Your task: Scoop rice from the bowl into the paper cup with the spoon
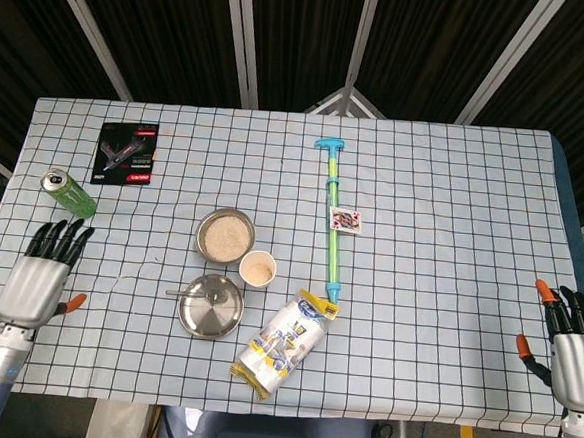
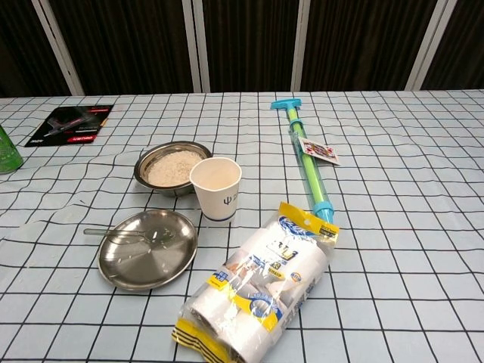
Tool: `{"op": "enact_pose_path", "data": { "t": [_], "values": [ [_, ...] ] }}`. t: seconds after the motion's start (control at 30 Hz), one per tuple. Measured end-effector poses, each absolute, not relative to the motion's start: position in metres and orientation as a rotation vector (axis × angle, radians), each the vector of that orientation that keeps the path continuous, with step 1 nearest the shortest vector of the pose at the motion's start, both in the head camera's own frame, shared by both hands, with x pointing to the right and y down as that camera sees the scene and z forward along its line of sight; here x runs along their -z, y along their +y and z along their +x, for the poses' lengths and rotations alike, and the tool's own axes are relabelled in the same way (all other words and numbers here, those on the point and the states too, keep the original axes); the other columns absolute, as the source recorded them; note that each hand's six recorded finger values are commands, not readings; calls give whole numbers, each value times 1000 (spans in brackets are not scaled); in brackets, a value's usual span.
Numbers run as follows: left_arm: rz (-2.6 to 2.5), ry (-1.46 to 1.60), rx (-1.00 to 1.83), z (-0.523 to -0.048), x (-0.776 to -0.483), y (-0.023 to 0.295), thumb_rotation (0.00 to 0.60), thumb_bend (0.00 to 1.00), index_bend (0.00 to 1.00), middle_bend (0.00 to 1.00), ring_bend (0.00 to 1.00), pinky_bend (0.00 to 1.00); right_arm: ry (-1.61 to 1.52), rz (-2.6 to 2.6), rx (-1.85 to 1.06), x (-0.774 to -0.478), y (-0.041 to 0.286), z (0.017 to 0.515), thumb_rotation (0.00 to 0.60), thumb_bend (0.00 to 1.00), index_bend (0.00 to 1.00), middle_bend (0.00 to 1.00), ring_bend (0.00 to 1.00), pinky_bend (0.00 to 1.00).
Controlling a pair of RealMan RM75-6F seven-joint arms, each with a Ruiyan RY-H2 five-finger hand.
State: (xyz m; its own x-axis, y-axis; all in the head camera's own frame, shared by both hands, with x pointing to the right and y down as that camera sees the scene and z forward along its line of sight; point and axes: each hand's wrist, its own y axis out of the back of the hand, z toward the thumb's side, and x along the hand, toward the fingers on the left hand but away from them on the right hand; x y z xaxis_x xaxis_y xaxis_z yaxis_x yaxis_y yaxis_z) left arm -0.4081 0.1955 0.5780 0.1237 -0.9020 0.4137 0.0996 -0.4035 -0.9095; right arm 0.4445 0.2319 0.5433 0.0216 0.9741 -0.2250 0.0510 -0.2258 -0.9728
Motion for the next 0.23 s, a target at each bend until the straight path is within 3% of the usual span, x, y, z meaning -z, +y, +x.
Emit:
{"op": "enact_pose_path", "data": {
  "t": [0.23],
  "values": [
    [-1515, 845, 1487, -447, -564, 227, 600, 137, 0, 0, 0, 0, -1099, -1434, -1356, -546, 230, 446, 600, 383, 68, 219, 133, 137]
  ]
}}
